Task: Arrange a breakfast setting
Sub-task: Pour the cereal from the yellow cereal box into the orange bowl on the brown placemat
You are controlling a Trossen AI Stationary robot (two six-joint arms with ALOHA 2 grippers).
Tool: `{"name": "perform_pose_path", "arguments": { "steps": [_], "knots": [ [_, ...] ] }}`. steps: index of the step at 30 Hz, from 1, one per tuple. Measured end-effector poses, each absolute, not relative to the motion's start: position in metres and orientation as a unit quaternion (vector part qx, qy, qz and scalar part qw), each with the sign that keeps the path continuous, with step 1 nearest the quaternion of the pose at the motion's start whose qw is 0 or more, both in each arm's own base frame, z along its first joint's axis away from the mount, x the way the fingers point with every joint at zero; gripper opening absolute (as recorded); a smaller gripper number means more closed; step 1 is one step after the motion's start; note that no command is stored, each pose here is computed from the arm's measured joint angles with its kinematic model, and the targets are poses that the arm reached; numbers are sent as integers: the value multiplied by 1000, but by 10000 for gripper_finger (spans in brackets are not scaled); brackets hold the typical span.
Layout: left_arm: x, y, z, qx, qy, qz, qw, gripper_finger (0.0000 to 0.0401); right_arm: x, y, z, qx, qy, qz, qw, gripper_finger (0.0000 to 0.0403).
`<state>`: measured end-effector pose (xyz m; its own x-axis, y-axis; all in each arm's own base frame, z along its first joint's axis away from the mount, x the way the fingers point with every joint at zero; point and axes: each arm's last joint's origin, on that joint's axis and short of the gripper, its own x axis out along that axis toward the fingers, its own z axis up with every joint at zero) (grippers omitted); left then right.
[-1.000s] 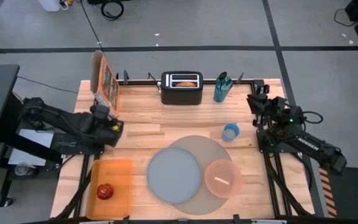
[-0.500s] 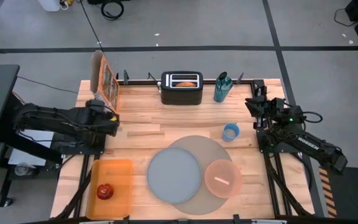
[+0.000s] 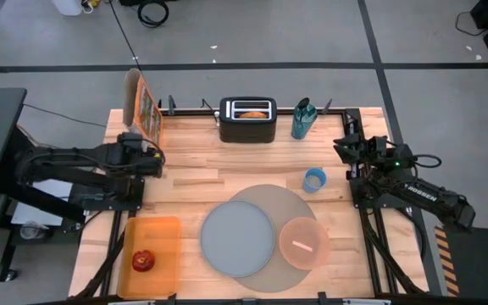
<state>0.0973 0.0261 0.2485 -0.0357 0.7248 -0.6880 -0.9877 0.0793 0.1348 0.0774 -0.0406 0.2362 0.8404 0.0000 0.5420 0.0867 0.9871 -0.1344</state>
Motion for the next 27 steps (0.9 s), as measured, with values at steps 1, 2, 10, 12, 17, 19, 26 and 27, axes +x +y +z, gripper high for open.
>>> {"name": "perform_pose_path", "arguments": {
  "steps": [1,2,10,12,17,19,26,27],
  "knots": [
    [97,28,247,-206,317,652,657,290,78,-40,236,-77,-282,-21,956,78],
    [97,30,246,-204,311,660,652,290,78,-40,236,-77,-282,-20,956,78],
    [111,47,250,-181,268,666,672,291,80,-40,234,-73,-274,-22,959,78],
    [111,51,251,-181,265,671,668,291,82,-40,234,-72,-271,-20,960,78],
    [110,58,251,-182,262,684,655,286,84,-41,233,-68,-265,-16,962,78],
    [113,60,249,-183,252,680,663,282,85,-41,232,-71,-263,-15,962,78],
    [111,64,224,-173,269,690,650,267,87,-40,231,-68,-259,-9,963,78],
    [111,65,220,-171,265,693,649,265,88,-40,231,-68,-259,-12,963,78]
  ]
}}
